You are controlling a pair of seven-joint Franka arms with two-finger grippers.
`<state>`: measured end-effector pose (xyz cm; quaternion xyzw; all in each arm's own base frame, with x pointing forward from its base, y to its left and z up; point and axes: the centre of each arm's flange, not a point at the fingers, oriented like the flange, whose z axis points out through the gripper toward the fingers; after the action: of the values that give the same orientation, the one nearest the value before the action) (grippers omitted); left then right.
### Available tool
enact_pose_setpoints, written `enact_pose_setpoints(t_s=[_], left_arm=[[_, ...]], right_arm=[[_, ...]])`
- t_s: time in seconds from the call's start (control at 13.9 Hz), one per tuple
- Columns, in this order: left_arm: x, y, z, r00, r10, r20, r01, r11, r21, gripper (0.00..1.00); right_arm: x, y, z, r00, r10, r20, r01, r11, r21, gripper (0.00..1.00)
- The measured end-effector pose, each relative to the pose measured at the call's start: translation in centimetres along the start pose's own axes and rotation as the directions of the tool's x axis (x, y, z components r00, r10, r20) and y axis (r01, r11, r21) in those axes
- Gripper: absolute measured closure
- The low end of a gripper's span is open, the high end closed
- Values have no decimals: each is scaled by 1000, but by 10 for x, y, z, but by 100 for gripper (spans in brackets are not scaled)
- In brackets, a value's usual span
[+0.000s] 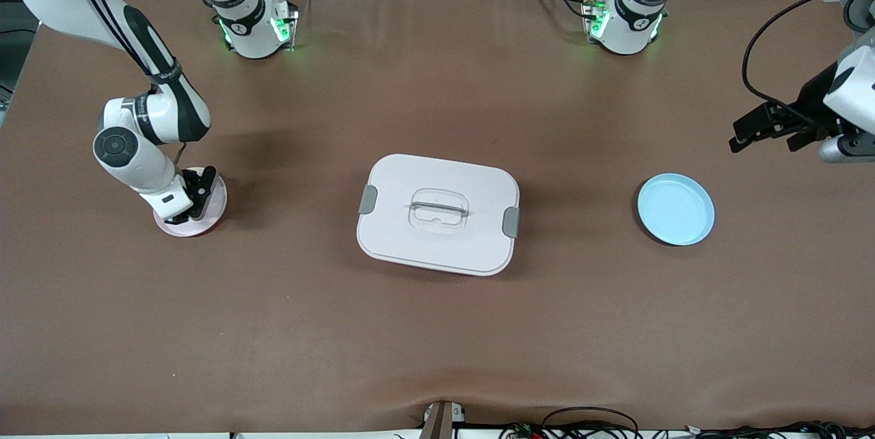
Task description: Transfer orange switch to right arm and place
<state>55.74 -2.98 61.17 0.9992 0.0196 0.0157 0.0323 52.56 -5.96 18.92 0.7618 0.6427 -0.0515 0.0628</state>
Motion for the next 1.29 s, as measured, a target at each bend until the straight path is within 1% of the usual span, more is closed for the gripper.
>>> enact_pose_setpoints(t_s=[0.07, 0.14, 0.58, 0.65, 0.79, 0.86, 1.08, 1.29], left_arm=[[-3, 0, -4, 1000, 1, 0, -1, 1000, 1, 0], [-6, 0, -7, 1000, 1, -3, -1, 1000, 1, 0], [-30, 0, -6, 1000, 7, 12, -7, 1000, 8, 0], [-32, -1, -8, 1000, 9, 9, -9, 1000, 8, 0], [-34, -3, -9, 1000, 10, 4, -10, 1000, 8, 0], [-33, -4, -9, 1000, 9, -3, -9, 1000, 8, 0], [-30, -3, -8, 1000, 9, -17, -9, 1000, 7, 0], [-29, -3, -7, 1000, 11, -16, -11, 1000, 7, 0]], right_arm=[[0, 0, 0, 1000, 2, 0, -2, 1000, 0, 67], [0, 0, 0, 1000, 3, 0, -3, 1000, 0, 61], [-1, 1, -1, 1000, 8, 1, -8, 1000, -2, 3], [-1, 3, -2, 1000, 9, 1, -9, 1000, -5, 0], [-1, 7, -5, 1000, 12, 1, -12, 1000, -12, 0], [-2, 8, -6, 1000, 18, 7, -18, 1000, -5, 0], [3, 10, -13, 993, 104, 55, -108, 992, 65, 0], [22, 8, -40, 969, 221, 112, -232, 969, 90, 0]])
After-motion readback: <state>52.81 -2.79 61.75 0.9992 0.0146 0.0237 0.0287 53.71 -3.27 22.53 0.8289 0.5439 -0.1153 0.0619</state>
